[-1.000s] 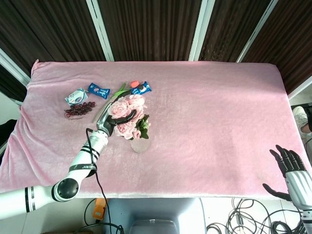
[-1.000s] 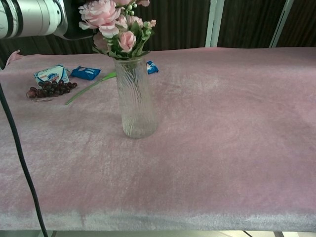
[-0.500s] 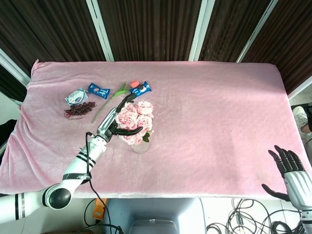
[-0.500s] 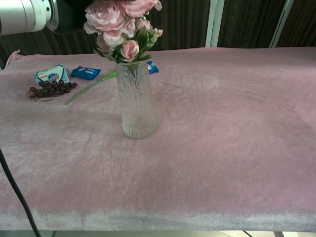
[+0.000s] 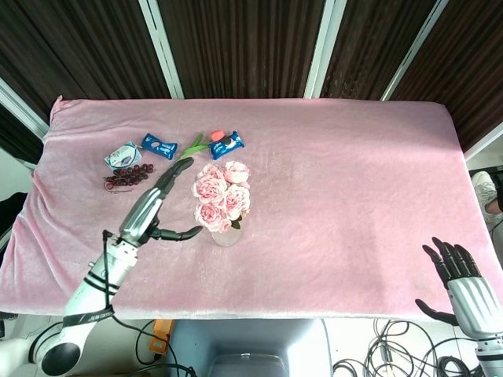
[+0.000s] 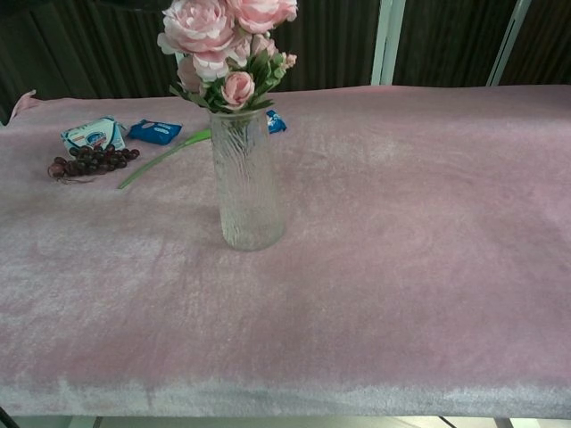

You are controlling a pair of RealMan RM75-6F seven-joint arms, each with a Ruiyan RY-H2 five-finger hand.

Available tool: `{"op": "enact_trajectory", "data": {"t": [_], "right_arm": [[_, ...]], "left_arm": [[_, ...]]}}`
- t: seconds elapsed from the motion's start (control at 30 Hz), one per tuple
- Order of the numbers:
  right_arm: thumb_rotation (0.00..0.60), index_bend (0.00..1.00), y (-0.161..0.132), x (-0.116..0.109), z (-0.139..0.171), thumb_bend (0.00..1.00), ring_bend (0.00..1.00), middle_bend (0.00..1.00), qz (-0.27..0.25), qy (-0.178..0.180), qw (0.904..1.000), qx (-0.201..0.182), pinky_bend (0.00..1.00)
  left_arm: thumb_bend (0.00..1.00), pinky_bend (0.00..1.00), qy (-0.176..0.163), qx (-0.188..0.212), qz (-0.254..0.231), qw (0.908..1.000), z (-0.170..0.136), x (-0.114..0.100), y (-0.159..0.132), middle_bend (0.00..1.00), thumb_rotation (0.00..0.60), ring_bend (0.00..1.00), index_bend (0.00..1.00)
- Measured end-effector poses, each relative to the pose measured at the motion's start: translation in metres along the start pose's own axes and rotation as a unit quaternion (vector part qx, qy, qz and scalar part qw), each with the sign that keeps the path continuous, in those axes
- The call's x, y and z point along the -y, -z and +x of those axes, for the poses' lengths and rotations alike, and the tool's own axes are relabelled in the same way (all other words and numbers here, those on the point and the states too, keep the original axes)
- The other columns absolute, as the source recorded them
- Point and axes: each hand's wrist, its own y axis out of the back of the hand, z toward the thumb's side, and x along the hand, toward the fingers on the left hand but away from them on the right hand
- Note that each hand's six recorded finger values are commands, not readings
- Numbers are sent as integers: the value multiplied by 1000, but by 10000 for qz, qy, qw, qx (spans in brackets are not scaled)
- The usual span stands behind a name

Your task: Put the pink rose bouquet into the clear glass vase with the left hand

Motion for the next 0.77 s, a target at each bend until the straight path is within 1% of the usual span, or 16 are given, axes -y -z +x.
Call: {"op": "enact_trajectory", "data": {"t": [0.07,0.13,0.17,0.23,0.27,0.33,0.37,0.43,0.53,0.57,0.67,0.77], "right_arm": [[600,0,0,1,0,298,0,0,36,-2,10000,17,0],[600,0,0,1,1,298,0,0,41,15,10000,52,0],[600,0,1,0,1,298,0,0,38,38,10000,71,0],[600,0,2,-1,1,297,0,0,45,108,9998,139,0],[600,0,3,-1,1,297,0,0,53,129,9998,174,0],[600,0,5,-1,0,298,0,0,84,161,9995,260,0],[600,0,6,0,-1,298,0,0,102,165,9994,298,0],[600,0,7,2,-3,298,0,0,153,157,9990,377,0],[600,0,7,6,-6,298,0,0,246,124,9987,437,0],[600,0,6,7,-7,297,0,0,271,116,9985,450,0],[600,0,4,10,-9,298,0,0,306,103,9984,466,0],[600,0,4,10,-8,298,0,0,301,116,9984,461,0]], "left_arm": [[232,0,-232,4,399,9989,-21,-10,10,0,600,0,0],[250,0,-428,-102,716,9965,-45,-17,25,0,600,0,0],[254,0,-527,-218,979,9936,-62,-21,38,0,600,0,0],[256,0,-596,-421,1462,9866,-84,-26,59,0,600,0,0],[255,0,-624,-557,1835,9794,-95,-30,73,0,600,0,0],[256,0,-688,-787,2379,9657,-113,-37,95,0,600,0,0],[257,0,-740,-943,2670,9562,-126,-41,109,0,600,0,0],[262,0,-774,-1150,2974,9446,-144,-43,130,0,600,0,0],[268,0,-740,-1446,3361,9277,-169,-37,162,0,600,0,0],[270,0,-710,-1545,3547,9194,-176,-34,173,0,600,0,0],[272,0,-671,-1679,3954,9005,-185,-25,187,0,600,0,0],[273,0,-715,-1665,4177,8903,-189,-18,190,0,600,0,0]]}}
